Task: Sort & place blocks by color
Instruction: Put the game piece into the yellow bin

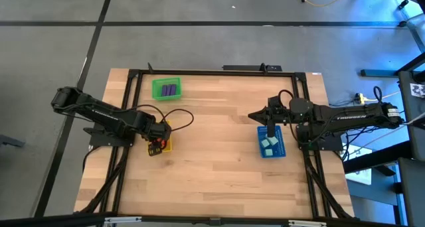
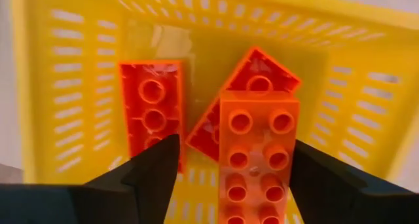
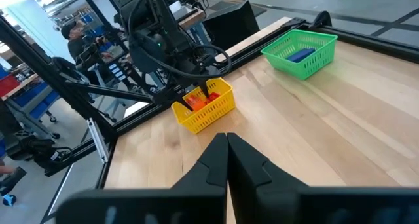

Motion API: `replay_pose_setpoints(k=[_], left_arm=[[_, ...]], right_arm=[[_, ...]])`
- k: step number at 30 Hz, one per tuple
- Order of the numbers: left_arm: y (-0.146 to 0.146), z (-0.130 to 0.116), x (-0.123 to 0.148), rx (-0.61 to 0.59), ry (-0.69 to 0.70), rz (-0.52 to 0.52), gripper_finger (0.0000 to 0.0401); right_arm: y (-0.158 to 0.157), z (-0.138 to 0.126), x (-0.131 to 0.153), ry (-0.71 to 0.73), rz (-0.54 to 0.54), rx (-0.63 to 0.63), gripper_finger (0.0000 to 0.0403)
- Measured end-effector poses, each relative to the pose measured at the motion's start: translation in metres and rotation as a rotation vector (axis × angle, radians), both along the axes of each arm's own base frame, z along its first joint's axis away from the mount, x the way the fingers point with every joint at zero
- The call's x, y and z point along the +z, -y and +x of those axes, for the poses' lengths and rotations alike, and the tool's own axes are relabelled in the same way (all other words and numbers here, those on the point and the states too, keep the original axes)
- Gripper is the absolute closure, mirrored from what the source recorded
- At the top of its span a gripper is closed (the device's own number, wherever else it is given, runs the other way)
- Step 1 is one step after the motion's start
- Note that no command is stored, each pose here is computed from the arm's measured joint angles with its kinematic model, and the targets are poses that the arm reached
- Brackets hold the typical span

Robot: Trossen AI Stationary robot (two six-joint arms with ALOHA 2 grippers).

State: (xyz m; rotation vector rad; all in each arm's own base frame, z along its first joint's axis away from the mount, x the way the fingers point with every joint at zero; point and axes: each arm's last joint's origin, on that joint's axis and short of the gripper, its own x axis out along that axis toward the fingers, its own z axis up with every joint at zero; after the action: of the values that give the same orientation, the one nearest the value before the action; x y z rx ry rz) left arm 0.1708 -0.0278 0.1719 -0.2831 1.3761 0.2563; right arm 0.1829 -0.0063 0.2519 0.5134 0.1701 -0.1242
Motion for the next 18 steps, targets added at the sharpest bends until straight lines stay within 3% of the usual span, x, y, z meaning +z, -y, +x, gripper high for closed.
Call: replay_pose_setpoints(k=[8, 11, 18], left_arm=[[-0.001, 0.006, 0.012, -0.035, 0.041, -0.008, 0.0125], [-0.003, 0.006, 0.012, -0.037, 0.032, -0.08, 0.0124], [-0.008, 0.008, 0.019, -0.029, 0.111, -0.049, 0.0123]], right_arm=[[0.0, 0.0, 0.0, -0.001, -0.003, 0.001, 0.0403], [0.0, 0.0, 0.0, -0.001, -0.002, 0.002, 0.0403], [-0.001, 0.001, 0.004, 0.04, 0.009, 0.05, 0.0403]])
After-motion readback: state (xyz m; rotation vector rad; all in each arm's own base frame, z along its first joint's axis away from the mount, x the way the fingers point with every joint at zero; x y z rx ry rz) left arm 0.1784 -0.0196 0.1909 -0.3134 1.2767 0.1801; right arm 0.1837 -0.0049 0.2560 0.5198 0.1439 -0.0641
